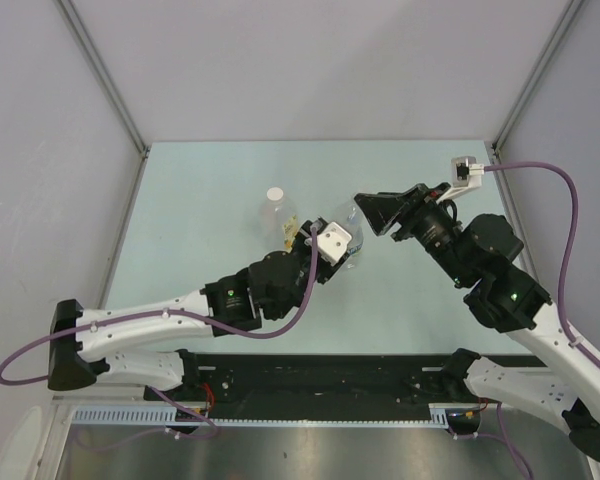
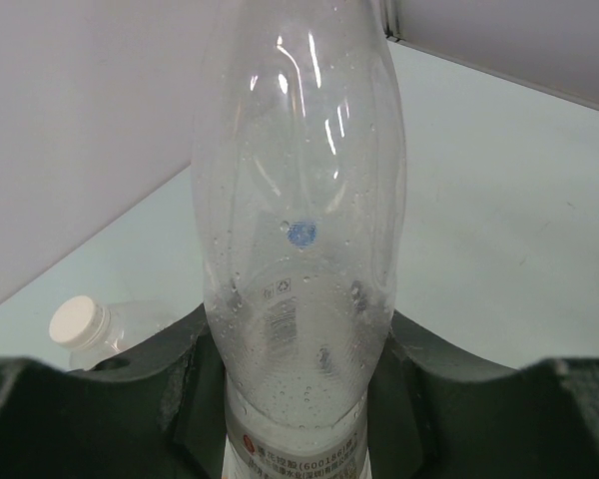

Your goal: Unscrew the bottle caps

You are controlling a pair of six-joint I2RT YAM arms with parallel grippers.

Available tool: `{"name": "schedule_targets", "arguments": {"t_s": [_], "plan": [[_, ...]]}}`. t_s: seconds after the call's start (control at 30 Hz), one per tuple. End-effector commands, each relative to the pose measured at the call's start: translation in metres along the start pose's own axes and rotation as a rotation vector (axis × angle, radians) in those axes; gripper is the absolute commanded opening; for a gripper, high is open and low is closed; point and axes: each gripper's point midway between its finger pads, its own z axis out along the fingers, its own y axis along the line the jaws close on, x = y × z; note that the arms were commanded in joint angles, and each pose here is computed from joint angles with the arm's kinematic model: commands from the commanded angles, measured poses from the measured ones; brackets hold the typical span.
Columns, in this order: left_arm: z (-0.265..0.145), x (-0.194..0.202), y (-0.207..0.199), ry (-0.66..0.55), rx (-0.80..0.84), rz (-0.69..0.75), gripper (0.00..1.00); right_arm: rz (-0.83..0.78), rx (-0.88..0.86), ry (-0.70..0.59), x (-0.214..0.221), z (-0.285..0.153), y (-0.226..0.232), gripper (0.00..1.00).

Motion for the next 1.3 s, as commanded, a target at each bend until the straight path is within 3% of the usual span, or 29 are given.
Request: {"name": "schedule_targets", "arguments": {"t_s": [0.0, 0.3, 0.4, 0.63, 0.93, 1.27], "plan": [[0.000, -0.023, 0.003, -0.051, -0.011, -0.023, 0.00, 0.004, -0.039, -0.071, -0.022, 0.002, 0.015, 0.70], [-0.001, -0.021, 0.001, -0.046, -0.005, -0.020, 0.00, -0.006, -0.027, -0.048, -0.015, 0.007, 0.012, 0.56], [-0.001, -0.021, 0.000, -0.048, -0.002, -0.024, 0.00, -0.007, -0.028, -0.050, -0.015, 0.007, 0.012, 0.47], [-0.001, -0.017, -0.002, -0.042, 0.004, -0.018, 0.00, -0.006, -0.018, -0.062, -0.018, 0.006, 0.011, 0.63], [-0.001, -0.014, -0.003, -0.035, 0.005, -0.015, 0.00, -0.010, -0.011, -0.068, -0.020, 0.004, 0.009, 0.60], [0.000, -0.011, -0.006, -0.026, 0.007, -0.018, 0.00, -0.024, -0.001, -0.077, -0.023, -0.001, 0.007, 0.34]]}}
